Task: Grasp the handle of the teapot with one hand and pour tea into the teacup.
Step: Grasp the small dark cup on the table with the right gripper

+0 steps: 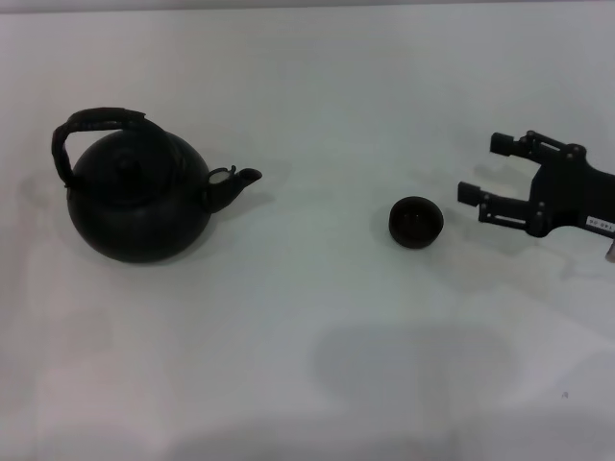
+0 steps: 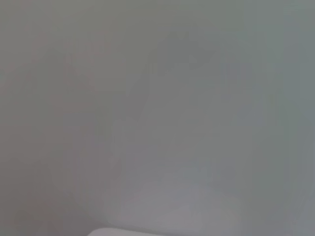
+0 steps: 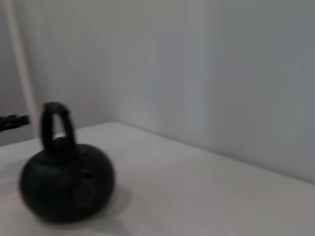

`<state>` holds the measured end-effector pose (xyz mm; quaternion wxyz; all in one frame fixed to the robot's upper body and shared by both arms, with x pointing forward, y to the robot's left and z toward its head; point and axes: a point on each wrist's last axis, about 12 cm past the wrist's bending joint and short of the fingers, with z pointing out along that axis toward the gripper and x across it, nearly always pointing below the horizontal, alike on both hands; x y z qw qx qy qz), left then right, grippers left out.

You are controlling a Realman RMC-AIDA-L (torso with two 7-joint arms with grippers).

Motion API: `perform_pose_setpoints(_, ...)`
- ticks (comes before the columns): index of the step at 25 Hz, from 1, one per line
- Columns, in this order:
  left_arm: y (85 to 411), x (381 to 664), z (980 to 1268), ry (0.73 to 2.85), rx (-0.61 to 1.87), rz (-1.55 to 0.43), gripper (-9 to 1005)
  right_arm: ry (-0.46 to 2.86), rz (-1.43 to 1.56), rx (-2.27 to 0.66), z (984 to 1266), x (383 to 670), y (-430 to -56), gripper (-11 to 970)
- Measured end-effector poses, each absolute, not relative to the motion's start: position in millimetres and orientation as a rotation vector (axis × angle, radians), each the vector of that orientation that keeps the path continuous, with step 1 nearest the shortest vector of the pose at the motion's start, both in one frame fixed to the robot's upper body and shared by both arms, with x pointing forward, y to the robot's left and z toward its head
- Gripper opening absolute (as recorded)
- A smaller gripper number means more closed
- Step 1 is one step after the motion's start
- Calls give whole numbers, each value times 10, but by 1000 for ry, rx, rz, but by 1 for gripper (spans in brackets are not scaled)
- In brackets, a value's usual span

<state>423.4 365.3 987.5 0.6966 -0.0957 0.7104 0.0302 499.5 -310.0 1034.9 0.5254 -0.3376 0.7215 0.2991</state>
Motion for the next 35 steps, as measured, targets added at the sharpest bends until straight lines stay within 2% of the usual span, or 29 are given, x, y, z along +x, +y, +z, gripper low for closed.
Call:
perform_pose_setpoints(14, 3637, 4204, 9856, 1597, -206, 60, 710, 1746, 750, -921, 10258, 4972, -2900, 864)
perform_pose_setpoints(35, 3595, 4239, 9864, 1595, -185, 40, 711, 1789, 727, -1078, 10167, 5120, -2578, 862)
